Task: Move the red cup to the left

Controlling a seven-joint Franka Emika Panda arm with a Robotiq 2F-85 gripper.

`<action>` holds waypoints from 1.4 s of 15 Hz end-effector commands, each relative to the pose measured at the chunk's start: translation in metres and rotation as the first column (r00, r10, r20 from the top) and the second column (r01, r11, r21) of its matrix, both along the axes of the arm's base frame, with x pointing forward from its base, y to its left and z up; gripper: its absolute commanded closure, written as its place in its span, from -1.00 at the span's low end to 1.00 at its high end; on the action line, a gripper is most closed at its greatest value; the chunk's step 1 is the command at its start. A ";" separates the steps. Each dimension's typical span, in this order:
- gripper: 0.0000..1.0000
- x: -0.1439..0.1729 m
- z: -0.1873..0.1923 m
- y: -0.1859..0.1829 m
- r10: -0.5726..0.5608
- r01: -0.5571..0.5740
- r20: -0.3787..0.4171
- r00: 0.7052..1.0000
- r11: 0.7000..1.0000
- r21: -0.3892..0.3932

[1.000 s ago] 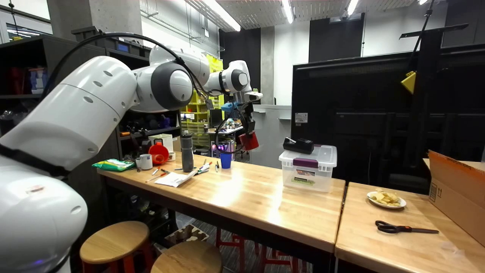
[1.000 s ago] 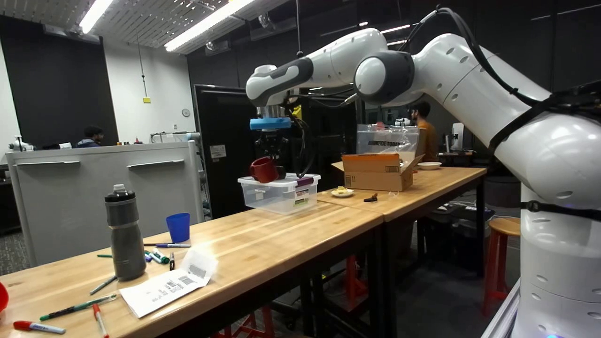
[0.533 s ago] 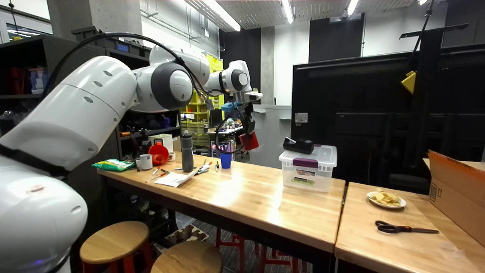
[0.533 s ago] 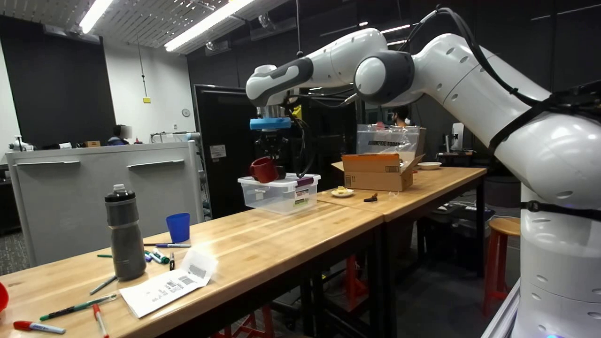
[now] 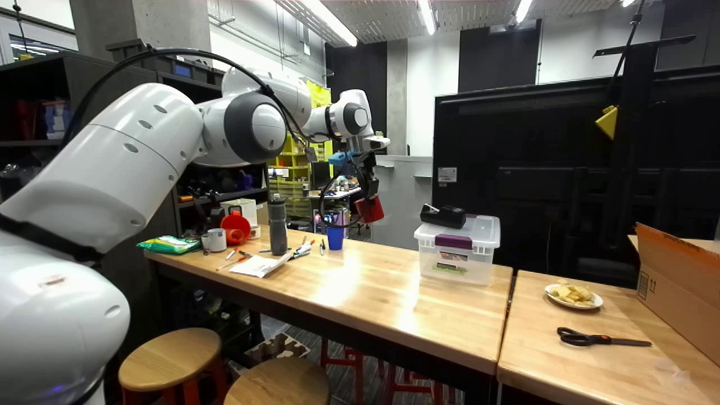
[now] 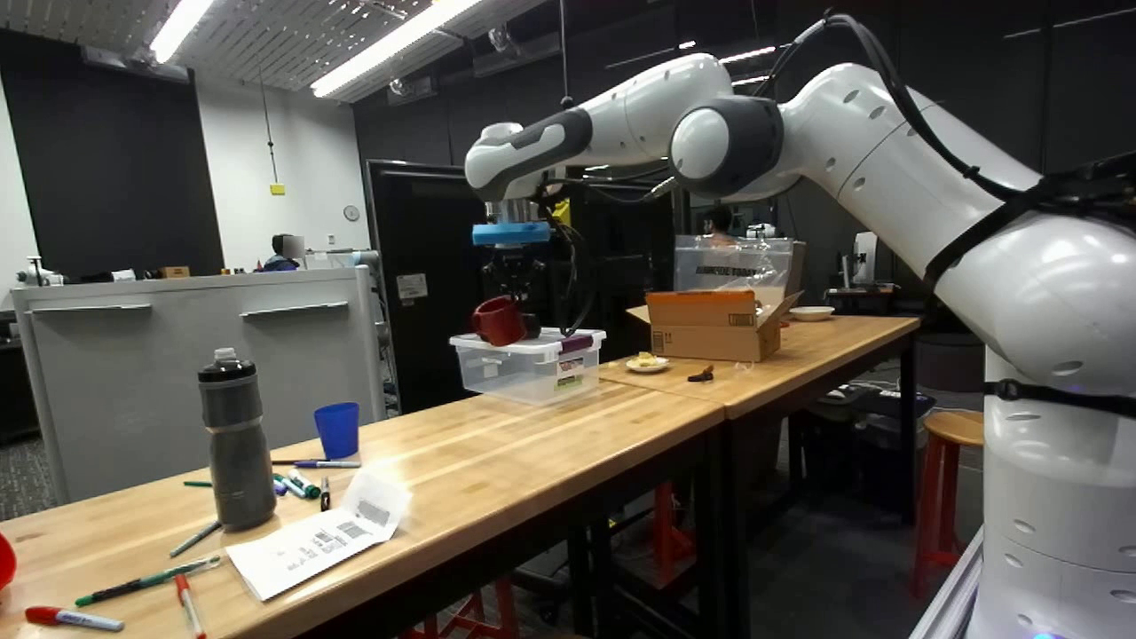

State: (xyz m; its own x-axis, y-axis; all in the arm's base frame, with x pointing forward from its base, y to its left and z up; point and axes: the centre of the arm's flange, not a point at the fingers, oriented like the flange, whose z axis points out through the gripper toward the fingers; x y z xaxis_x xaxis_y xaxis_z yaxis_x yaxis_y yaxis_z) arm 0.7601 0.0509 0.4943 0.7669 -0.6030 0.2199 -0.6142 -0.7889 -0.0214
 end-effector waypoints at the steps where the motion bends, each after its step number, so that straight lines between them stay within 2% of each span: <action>1: 0.82 0.000 0.000 0.000 0.000 0.000 0.000 1.000 1.000 0.000; 2: 0.96 0.000 0.000 0.000 0.000 0.000 0.000 1.000 1.000 0.000; 8: 0.96 0.005 -0.001 0.019 0.054 -0.054 0.030 0.998 0.999 0.002; 14: 0.96 0.022 0.007 0.070 0.152 -0.152 0.047 0.987 0.988 -0.002; 21: 0.96 0.034 0.031 0.128 0.213 -0.211 0.043 0.976 0.976 -0.047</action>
